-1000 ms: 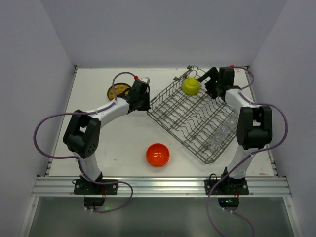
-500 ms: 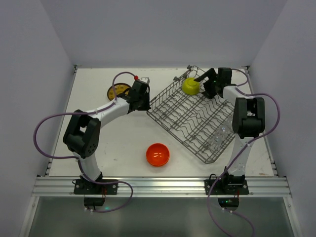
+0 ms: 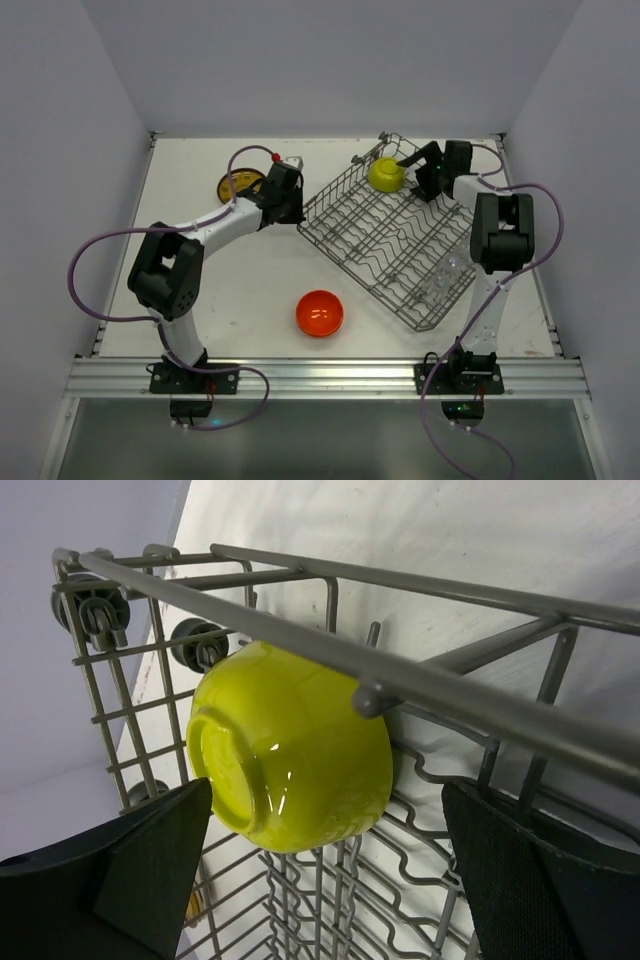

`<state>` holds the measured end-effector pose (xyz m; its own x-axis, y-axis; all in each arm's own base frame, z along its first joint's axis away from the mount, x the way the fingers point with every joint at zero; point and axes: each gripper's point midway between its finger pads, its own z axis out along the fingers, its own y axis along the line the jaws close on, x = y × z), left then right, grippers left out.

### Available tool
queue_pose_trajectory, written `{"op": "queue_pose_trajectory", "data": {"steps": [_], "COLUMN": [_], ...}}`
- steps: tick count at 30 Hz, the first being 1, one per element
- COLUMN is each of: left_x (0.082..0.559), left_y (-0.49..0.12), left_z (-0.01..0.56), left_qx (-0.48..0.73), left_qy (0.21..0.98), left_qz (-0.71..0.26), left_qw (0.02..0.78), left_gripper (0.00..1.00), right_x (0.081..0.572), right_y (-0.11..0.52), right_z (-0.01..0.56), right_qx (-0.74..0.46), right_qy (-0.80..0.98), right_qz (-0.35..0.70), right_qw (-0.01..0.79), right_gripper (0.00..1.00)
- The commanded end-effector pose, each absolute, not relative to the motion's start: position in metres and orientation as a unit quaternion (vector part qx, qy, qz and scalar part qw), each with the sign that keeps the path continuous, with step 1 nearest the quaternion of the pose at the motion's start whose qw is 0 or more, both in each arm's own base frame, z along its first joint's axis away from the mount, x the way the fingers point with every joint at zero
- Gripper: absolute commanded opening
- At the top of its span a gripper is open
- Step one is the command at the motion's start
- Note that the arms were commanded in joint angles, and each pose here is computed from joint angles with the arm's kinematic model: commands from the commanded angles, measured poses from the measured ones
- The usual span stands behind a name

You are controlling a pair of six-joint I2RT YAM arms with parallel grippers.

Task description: Unload the mixed dishes from the dish rack

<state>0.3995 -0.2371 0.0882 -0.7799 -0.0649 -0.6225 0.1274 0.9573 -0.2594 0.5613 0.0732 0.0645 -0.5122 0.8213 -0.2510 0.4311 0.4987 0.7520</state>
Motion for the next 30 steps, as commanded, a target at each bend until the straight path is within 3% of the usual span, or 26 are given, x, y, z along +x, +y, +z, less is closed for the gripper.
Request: {"op": "queue_pose_trajectory", "data": {"steps": [1,30], "left_x": [0.414,0.415], "left_y": [-0.246,-0.246], "left_z": [0.109,0.111], "left_qx": [0.013,0.015], "left_qy": [0.919,0.918], "left_qz": [-0.162,-0.162], "left_qw": [0.36,0.362], "left_gripper": [0.0,0.0], "right_x": [0.578,0.593], "right_y": [0.07,0.092], "right_z": [0.084,0.066], "right_qx": [0.38,0.351], "right_qy": [0.794,0.813], "right_qz": [0.332,0.354], "right_qw": [0.34,0.301], "right_gripper": [0.99,0.99]}}
